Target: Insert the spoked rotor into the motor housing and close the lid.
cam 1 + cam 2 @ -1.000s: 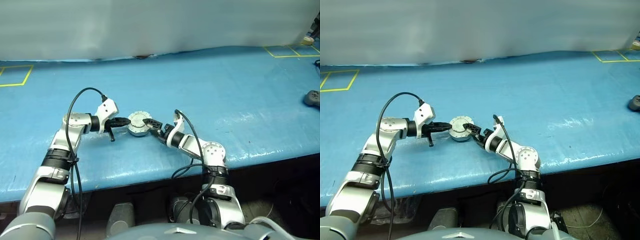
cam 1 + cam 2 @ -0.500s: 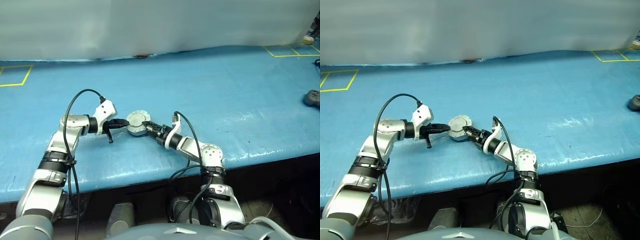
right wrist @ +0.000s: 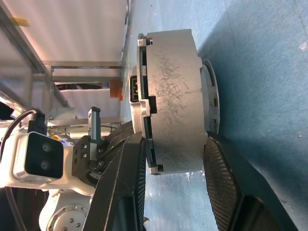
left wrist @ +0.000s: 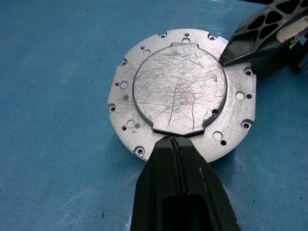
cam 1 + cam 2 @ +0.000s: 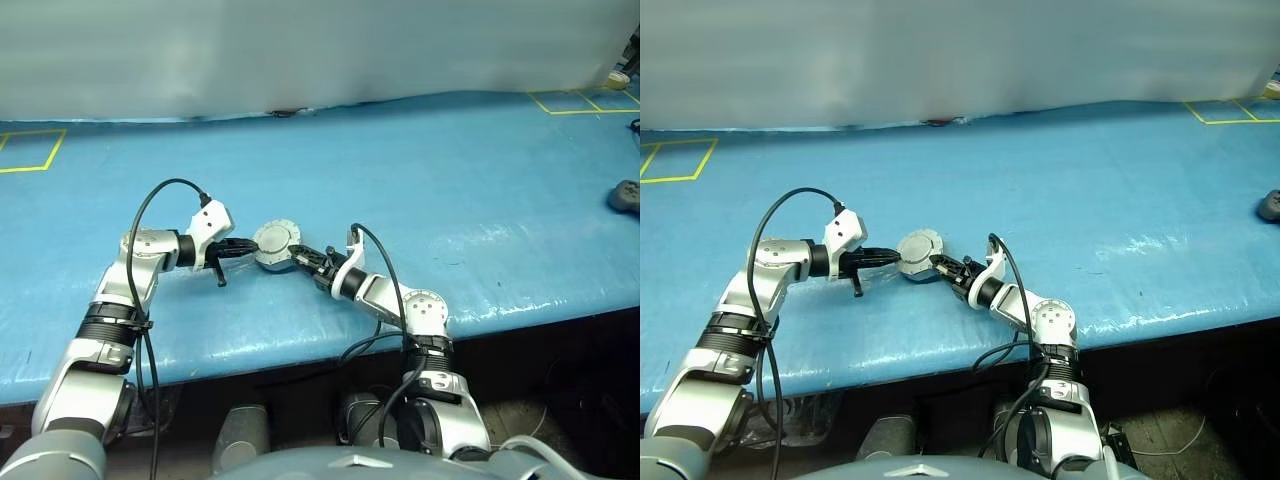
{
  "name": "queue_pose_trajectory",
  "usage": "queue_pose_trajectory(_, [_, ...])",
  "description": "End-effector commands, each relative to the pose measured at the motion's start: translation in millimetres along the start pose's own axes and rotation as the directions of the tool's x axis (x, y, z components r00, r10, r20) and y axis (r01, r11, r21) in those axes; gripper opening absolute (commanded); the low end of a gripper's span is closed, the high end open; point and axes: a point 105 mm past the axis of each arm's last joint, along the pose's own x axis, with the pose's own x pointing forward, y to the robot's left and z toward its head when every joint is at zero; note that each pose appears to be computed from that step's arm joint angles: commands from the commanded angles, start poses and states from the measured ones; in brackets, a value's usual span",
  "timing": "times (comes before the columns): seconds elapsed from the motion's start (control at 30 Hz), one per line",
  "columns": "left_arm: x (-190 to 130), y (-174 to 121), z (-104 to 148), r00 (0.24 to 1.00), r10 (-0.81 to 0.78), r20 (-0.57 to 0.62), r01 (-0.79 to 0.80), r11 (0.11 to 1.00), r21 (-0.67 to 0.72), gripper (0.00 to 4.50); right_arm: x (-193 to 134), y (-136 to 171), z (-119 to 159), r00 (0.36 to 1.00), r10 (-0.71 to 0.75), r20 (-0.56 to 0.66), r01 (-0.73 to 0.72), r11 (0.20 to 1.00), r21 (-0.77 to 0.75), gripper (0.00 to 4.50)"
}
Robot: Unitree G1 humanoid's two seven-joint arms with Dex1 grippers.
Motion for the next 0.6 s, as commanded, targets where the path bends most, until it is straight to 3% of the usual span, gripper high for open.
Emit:
queue_pose_trajectory(0.03, [7.7, -10.4, -10.9, 0.998, -0.043, -0.039, 0.043, 0.999, -0.02, 0.0, 9.2, 24.4, -12.3, 0.994, 0.112, -0.011, -0.112, 0.994, 0.016, 1.35])
queue_pose_trajectory(0.6, [5.2, -4.3, -10.9, 0.998, -0.017, -0.055, 0.018, 1.0, 0.011, 0.0, 15.5, 8.2, -14.3, 1.0, -0.008, -0.005, 0.008, 0.997, -0.071, 1.35])
